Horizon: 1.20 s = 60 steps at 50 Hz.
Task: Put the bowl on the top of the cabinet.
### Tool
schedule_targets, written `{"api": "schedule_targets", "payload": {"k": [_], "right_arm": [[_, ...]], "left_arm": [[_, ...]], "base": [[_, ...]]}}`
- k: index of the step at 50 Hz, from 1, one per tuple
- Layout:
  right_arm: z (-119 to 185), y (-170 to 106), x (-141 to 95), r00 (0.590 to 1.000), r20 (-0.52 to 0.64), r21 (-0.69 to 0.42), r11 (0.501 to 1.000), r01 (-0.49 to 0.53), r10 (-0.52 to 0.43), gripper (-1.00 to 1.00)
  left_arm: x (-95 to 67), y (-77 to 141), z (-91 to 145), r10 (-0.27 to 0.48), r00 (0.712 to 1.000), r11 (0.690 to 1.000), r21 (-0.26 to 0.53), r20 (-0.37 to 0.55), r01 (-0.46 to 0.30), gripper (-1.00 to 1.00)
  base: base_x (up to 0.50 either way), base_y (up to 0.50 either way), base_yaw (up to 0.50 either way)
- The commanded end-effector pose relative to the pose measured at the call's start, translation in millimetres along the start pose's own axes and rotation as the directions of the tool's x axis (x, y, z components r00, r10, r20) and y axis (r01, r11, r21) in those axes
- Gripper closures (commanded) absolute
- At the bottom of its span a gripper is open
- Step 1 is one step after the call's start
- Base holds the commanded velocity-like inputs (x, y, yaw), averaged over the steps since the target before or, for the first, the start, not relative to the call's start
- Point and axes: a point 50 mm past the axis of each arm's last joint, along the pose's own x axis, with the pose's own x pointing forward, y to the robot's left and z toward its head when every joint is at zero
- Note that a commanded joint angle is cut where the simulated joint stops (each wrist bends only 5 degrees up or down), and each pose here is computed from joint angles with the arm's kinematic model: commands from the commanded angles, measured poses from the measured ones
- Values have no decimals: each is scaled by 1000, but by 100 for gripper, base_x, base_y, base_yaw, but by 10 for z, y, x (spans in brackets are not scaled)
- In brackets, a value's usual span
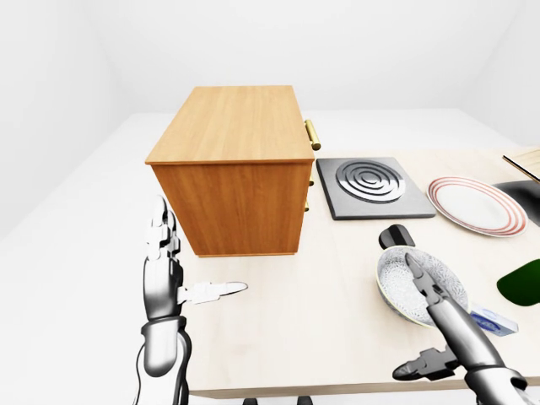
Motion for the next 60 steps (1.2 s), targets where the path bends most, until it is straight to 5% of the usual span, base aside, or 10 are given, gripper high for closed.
{"api": "schedule_targets", "payload": {"k": [1,59,60], "right_arm": [[-154,97,41,995,-79,-13,998,-59,57,-100],[-695,319,249,952,-288,-162,974,-158,107,-100],[-696,321,249,952,-288,-161,974,-159,108,-36]], "left_arm": [[2,-4,10,-2,1000,1000,0,5,2,-100],[8,-14,-20,-4,1000,1000,3,-6,4,-100],[8,-14,-20,-4,1000,1000,3,-6,4,-100]], "base": [[0,0,0],[0,0,0],[0,0,0]]}}
